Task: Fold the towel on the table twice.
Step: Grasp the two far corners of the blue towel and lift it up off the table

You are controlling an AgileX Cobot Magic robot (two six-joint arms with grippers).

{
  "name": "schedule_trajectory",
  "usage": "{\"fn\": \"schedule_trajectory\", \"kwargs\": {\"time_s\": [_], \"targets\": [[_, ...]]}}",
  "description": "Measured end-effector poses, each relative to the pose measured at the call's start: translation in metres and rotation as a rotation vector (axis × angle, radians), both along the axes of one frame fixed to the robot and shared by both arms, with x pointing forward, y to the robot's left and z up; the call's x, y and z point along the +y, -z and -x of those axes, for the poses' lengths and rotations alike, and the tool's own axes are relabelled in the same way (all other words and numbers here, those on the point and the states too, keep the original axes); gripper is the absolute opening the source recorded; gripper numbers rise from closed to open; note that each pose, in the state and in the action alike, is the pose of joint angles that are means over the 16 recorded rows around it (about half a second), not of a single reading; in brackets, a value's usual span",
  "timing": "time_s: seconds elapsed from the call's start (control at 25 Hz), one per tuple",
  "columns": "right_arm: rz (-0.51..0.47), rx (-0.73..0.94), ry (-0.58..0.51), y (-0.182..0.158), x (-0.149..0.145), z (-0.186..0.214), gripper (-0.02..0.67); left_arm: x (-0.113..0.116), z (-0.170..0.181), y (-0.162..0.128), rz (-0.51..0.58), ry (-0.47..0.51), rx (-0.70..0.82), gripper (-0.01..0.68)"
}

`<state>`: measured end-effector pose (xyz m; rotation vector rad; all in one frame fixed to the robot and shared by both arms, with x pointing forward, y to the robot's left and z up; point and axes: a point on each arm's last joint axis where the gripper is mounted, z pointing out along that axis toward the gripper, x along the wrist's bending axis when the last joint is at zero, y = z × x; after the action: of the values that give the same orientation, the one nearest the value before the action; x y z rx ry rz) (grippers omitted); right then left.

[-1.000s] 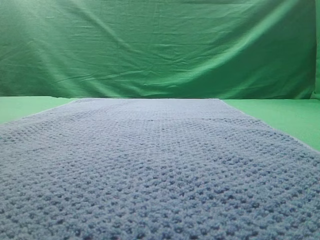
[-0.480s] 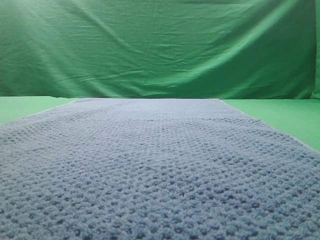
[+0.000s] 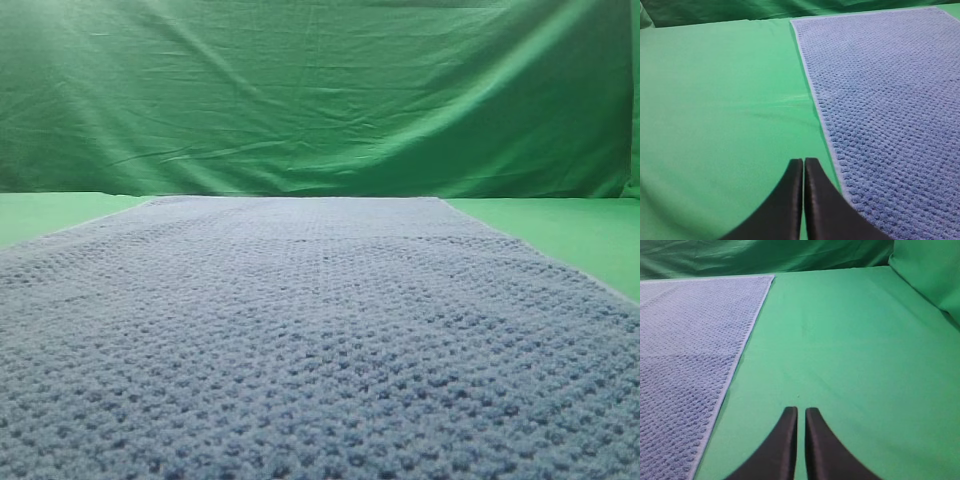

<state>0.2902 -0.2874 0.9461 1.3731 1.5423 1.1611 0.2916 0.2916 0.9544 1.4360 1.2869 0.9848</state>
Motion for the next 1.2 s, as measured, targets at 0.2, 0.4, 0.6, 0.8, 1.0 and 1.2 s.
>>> {"fn": "schedule_trajectory", "kwargs": {"time_s": [0.2,0.4,0.6,0.8,1.0,1.2], "targets": [[-0.043,-0.026,0.005,-0.003,0.001,-0.001,0.0,-0.001,-0.001,-0.006,0.096,-0.011,-0.062,0.0],[-0.096,-0.067,0.016,-0.007,0.001,-0.002,0.0,0.001,-0.003,-0.016,0.224,-0.042,-0.159,0.0],[-0.172,-0.112,0.031,-0.012,0.001,-0.003,0.0,0.005,-0.003,-0.027,0.348,-0.091,-0.265,0.0],[-0.229,-0.173,0.051,-0.02,0.0,-0.004,0.0,0.006,-0.001,-0.038,0.407,-0.097,-0.308,0.0],[-0.231,-0.25,0.041,-0.045,0.0,-0.001,0.0,0.002,0.003,-0.064,0.391,-0.042,-0.301,0.0],[-0.178,-0.328,0.013,-0.085,0.001,0.003,0.0,-0.005,0.008,-0.093,0.347,0.033,-0.255,0.0]]}}
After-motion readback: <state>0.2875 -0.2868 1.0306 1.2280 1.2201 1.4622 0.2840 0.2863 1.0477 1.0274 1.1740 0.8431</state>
